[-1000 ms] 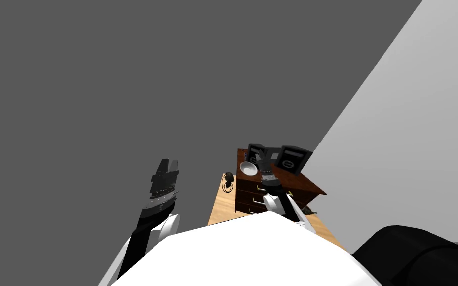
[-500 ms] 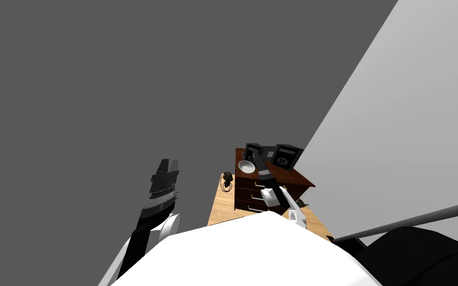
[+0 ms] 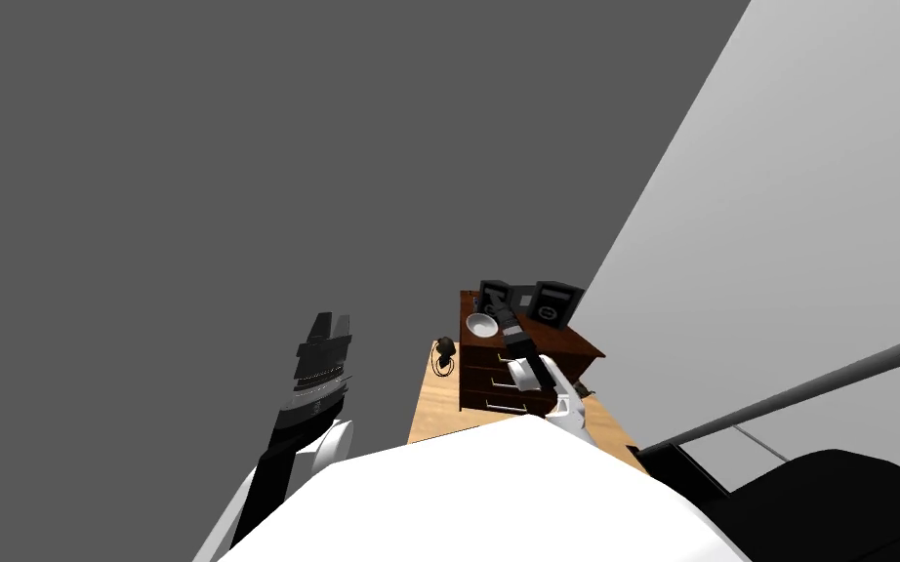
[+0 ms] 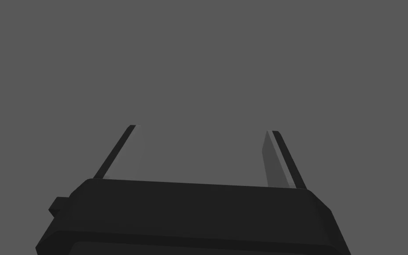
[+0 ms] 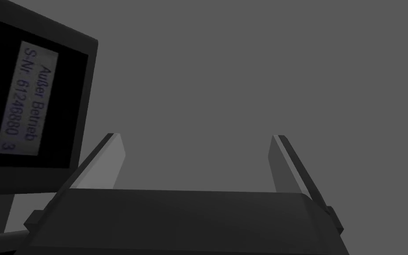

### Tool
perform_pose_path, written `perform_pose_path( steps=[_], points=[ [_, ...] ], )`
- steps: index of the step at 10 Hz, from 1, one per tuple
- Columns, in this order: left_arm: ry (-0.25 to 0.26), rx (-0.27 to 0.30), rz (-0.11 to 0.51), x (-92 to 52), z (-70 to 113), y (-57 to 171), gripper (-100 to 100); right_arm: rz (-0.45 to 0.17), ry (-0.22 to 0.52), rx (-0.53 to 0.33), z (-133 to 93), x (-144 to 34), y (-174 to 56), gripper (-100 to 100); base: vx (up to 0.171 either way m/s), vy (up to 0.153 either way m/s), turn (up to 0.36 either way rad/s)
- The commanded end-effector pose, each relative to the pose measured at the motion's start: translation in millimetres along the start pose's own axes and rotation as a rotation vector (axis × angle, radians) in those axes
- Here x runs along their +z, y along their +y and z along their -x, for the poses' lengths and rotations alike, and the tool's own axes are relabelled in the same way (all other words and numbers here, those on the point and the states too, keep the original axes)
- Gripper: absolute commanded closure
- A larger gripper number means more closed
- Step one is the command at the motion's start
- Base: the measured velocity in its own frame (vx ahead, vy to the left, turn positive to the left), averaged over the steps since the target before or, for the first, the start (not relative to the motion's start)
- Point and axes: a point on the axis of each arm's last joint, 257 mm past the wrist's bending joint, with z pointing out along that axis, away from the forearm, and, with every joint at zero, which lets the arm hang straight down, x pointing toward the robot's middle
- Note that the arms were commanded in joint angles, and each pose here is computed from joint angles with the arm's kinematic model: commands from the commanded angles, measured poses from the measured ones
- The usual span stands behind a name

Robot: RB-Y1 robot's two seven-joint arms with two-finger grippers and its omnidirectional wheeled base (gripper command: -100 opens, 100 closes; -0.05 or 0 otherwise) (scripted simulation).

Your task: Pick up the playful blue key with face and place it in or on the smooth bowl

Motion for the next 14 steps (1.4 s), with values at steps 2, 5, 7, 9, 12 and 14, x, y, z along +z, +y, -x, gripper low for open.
perform_pose_path(
  steps=[2, 5, 7, 9, 12, 14],
  points=[
    [0.000, 0.000, 0.000, 0.0, 0.0, 0, 0, -0.036, 0.024, -0.074, -8, 16.7, -12, -100, -0.026, 0.031, -0.077],
    [0.000, 0.000, 0.000, 0.0, 0.0, 0, 0, -0.085, 0.047, -0.123, -14, 27.2, -27, -100, -0.027, 0.036, -0.072],
    [0.000, 0.000, 0.000, 0.0, 0.0, 0, 0, -0.119, 0.065, -0.172, -19, 37.9, -39, -100, -0.025, 0.035, -0.072],
    [0.000, 0.000, 0.000, 0.0, 0.0, 0, 0, -0.154, 0.082, -0.222, -23, 48.7, -51, -100, -0.033, 0.027, -0.072],
    [0.000, 0.000, 0.000, 0.0, 0.0, 0, 0, -0.219, 0.115, -0.320, -30, 68.5, -74, -100, -0.031, 0.033, -0.079],
    [0.000, 0.000, 0.000, 0.0, 0.0, 0, 0, -0.259, 0.136, -0.367, -34, 76.5, -88, -100, -0.036, 0.025, -0.057]
  ],
)
